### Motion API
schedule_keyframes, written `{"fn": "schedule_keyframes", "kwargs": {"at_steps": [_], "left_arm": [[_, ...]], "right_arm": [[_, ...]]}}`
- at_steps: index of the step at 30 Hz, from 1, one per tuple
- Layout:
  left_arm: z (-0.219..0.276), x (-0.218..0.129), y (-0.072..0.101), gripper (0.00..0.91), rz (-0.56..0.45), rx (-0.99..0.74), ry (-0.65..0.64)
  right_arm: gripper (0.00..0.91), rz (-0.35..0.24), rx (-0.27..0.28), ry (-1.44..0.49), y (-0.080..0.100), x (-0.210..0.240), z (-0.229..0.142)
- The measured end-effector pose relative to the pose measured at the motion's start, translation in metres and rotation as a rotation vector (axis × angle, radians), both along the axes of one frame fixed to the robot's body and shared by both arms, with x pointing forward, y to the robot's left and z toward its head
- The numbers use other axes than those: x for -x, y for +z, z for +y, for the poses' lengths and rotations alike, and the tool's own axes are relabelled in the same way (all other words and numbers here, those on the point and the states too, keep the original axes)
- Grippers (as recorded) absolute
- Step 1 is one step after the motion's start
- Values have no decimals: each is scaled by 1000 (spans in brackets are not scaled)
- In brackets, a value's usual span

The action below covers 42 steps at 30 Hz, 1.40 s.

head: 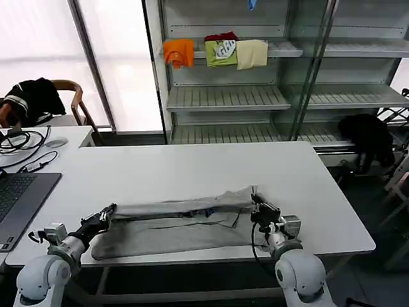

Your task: Fold and organize the clothes.

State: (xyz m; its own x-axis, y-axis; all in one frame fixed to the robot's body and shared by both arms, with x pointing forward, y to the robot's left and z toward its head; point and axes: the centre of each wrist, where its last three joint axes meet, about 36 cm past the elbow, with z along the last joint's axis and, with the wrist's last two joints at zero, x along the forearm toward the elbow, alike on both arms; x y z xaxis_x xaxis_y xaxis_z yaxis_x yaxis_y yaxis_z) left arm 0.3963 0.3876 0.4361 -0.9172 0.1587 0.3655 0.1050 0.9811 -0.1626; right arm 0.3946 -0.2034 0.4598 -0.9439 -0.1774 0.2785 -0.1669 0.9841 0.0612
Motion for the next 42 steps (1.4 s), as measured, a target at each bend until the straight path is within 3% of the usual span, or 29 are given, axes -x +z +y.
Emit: {"fn": "schedule_keyframes", "kwargs": {"at_steps": [8, 9, 10, 12, 13, 22, 25, 28, 35, 36, 38, 40, 41, 42], "left_arm": [[-2, 9, -2, 10, 17, -23, -7], [-2, 10, -3, 10, 19, -27, -7], [-3, 11, -3, 10, 22, -33, -8], [-4, 12, -4, 897, 26, -43, -9], [-4, 13, -4, 907, 28, -49, -8], [-11, 14, -6, 907, 34, -106, 24], [-12, 17, -5, 907, 30, -128, 41], [-18, 21, -5, 907, 28, -153, 51], [-34, 33, -10, 897, 31, -197, 80], [-36, 35, -12, 856, 36, -199, 84], [-39, 38, -15, 544, 44, -204, 96], [-41, 40, -18, 353, 52, -203, 104], [-43, 42, -19, 141, 58, -202, 107], [-44, 43, -20, 40, 62, -199, 107]], "right_arm": [[0, 26, 43, -3, -9, 8, 1], [212, 28, 49, -4, -10, 8, 1], [877, 30, 55, -5, -11, 9, 1], [907, 32, 73, -9, -13, 9, 3], [907, 33, 84, -12, -14, 9, 3], [907, 29, 250, -101, -22, 8, 4], [907, 12, 279, -137, -19, 8, 1], [907, -18, 268, -164, -11, 7, -4], [907, -84, 170, -219, 17, 1, -21], [907, -93, 158, -226, 21, 0, -23], [907, -116, 133, -235, 30, -1, -26], [907, -137, 114, -240, 38, -2, -27], [907, -148, 103, -240, 41, -3, -28], [907, -157, 95, -241, 45, -3, -28]]}}
